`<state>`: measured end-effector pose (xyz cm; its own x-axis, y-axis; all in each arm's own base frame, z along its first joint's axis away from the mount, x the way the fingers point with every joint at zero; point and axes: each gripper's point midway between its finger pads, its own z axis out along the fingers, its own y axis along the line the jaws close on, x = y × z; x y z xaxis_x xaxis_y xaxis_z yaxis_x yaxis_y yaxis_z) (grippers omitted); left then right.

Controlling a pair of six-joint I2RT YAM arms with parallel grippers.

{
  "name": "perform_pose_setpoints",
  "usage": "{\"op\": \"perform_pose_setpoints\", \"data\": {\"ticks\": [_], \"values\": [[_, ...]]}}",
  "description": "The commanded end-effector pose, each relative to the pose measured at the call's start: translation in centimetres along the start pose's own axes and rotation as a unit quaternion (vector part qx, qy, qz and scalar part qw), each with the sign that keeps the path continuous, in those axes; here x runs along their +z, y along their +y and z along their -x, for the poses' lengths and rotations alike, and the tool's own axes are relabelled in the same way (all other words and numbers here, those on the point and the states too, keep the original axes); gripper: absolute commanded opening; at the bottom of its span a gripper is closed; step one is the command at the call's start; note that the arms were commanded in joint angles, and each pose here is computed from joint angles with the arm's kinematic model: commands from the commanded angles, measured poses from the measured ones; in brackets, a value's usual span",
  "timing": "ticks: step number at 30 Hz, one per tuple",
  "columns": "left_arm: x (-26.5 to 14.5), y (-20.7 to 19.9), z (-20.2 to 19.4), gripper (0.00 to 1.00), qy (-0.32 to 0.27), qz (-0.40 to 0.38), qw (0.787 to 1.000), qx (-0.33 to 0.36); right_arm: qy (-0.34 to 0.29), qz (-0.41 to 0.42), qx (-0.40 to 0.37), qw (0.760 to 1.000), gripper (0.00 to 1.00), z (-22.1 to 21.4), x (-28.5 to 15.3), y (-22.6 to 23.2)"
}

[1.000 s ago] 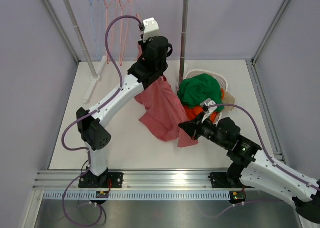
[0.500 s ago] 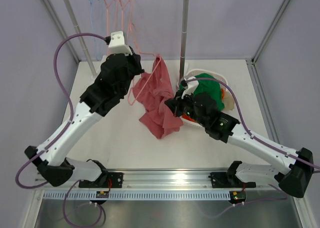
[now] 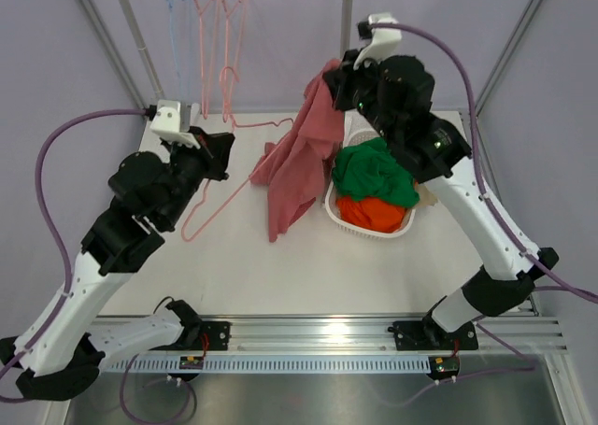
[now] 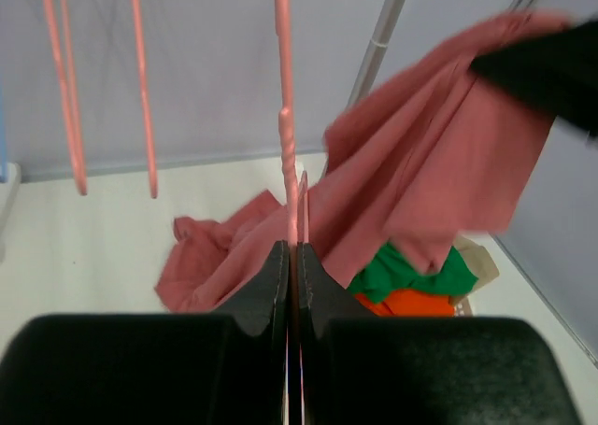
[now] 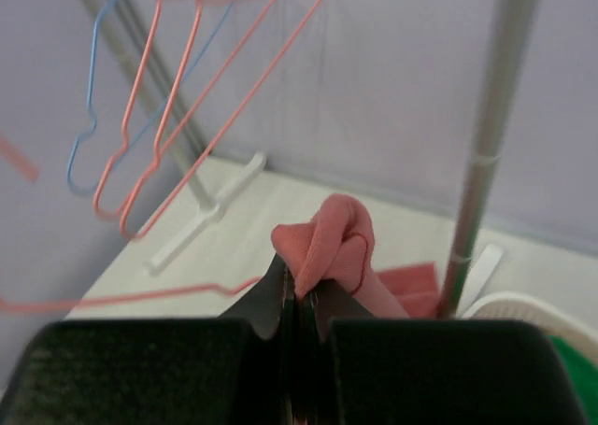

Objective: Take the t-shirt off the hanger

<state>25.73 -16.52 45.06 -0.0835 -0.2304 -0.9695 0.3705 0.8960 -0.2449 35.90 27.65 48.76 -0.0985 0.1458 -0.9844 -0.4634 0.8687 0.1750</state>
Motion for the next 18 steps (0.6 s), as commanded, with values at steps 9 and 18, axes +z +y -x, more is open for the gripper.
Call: {"op": "perform_pose_setpoints", "data": {"ticks": [9,18], "values": [[0.3,2.1,5.7,0.00,-0.122,0.058,0.989,0.057,-0.189,-0.100,-0.108,0.971,0.00,16.8,-4.9,-5.4],[2.0,2.3,7.2,0.00,-0.139,0.091,0.983,0.076,-0.345,-0.238,-0.162,0.893,0.00,26.0,-8.1,-10.0]]}}
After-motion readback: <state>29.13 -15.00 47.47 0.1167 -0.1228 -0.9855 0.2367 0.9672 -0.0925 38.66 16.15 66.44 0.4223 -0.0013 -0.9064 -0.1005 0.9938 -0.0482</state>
